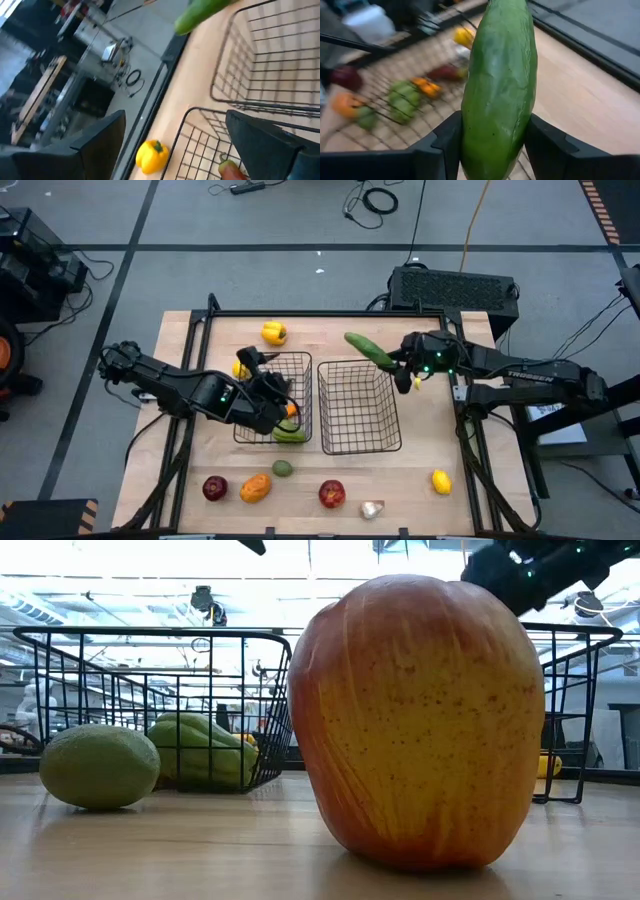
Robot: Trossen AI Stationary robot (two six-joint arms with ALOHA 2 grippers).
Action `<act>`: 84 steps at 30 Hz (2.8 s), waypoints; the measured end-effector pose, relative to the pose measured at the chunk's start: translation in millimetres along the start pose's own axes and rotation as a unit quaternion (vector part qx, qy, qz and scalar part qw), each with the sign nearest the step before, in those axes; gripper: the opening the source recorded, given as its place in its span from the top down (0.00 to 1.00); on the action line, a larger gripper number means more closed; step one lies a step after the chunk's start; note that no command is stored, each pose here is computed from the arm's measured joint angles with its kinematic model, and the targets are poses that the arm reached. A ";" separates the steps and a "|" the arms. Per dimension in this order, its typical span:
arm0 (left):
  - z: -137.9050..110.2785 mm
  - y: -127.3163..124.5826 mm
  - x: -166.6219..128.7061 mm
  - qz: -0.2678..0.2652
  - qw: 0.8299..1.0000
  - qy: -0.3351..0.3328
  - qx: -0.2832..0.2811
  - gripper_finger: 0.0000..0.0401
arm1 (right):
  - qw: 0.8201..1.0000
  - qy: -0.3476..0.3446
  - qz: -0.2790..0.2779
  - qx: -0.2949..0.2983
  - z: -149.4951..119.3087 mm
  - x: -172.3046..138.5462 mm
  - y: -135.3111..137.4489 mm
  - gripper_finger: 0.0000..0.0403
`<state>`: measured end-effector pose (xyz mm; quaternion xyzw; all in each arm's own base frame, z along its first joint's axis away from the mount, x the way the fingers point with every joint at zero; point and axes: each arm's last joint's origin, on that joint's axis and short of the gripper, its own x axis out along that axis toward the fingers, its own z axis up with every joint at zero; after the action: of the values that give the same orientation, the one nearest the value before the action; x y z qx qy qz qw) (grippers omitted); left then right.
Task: Sort produce into baskets
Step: Put the green cucumber into the left black wire basket
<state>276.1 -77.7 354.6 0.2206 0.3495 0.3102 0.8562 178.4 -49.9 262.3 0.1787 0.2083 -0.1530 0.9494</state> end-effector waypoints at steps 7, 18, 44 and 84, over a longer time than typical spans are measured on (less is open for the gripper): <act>20.7 -15.0 5.4 -0.080 0.994 -0.060 0.038 0.13 | 0.996 -0.031 0.082 -0.028 1.2 5.8 30.5 0.57; 32.2 -38.1 39.6 -0.139 0.984 -0.073 0.080 0.02 | 0.988 0.003 0.140 -0.061 -15.5 26.2 63.2 0.57; 29.2 -58.4 71.3 -0.134 0.973 -0.052 0.183 0.06 | 0.985 -0.016 0.162 -0.050 -18.3 50.5 74.3 0.57; 22.2 -61.0 66.1 -0.115 0.967 -0.027 0.224 0.59 | 0.983 -0.029 0.167 -0.073 -15.7 47.7 74.7 0.30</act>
<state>352.7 -79.3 302.4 0.3731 0.4093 0.1173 0.8243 241.7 12.6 248.1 0.1371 0.1584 0.0182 0.9776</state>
